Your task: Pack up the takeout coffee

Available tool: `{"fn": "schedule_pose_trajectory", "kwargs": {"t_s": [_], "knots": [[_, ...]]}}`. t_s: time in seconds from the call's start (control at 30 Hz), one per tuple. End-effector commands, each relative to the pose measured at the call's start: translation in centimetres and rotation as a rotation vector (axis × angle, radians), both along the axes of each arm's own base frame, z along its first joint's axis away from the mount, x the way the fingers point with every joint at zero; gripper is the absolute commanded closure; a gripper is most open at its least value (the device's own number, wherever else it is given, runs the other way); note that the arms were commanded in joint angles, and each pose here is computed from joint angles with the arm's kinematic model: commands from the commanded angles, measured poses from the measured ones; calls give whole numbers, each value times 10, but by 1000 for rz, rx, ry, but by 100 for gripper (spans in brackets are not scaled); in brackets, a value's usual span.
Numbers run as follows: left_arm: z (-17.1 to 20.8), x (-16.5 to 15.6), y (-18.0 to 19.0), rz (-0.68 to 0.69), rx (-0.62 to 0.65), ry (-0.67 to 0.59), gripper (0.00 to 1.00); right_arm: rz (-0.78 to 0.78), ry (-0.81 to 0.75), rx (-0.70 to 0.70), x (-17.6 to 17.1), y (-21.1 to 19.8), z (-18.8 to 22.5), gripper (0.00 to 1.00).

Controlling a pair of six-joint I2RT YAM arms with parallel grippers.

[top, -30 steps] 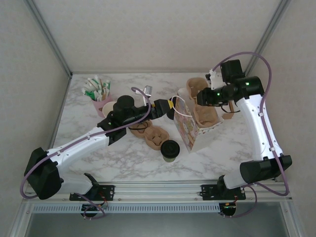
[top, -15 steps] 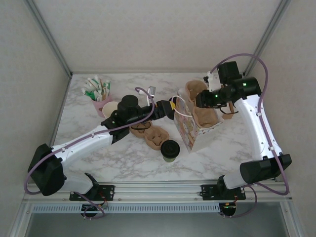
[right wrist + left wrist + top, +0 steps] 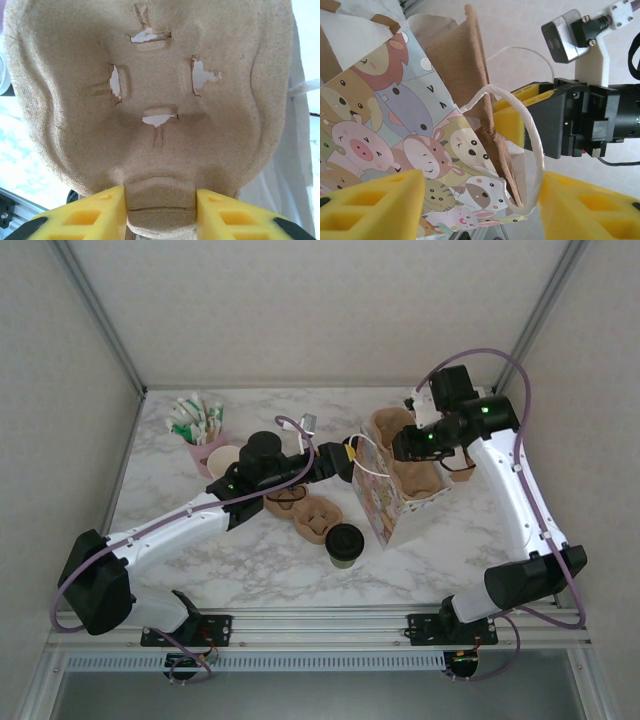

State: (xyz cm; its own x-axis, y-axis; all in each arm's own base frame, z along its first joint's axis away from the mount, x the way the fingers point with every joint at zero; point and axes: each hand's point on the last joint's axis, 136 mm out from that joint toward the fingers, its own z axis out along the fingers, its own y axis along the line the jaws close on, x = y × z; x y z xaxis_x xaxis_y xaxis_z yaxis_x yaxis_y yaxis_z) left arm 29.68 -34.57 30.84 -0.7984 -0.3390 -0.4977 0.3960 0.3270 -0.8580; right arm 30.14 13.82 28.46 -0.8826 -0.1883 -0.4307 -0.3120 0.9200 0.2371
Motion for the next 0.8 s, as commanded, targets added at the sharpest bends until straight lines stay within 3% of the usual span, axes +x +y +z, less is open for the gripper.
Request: {"fn": "schedule_pose_trajectory", "kwargs": {"t_s": [0.0,0.77], "knots": [[14,-2,-7,-26,-23,-37,39,5,14,-44,-1,-3,-5,63],[9,-3,-5,-18,-17,-29,40,-28,20,-90,4,-9,-9,64]]}}
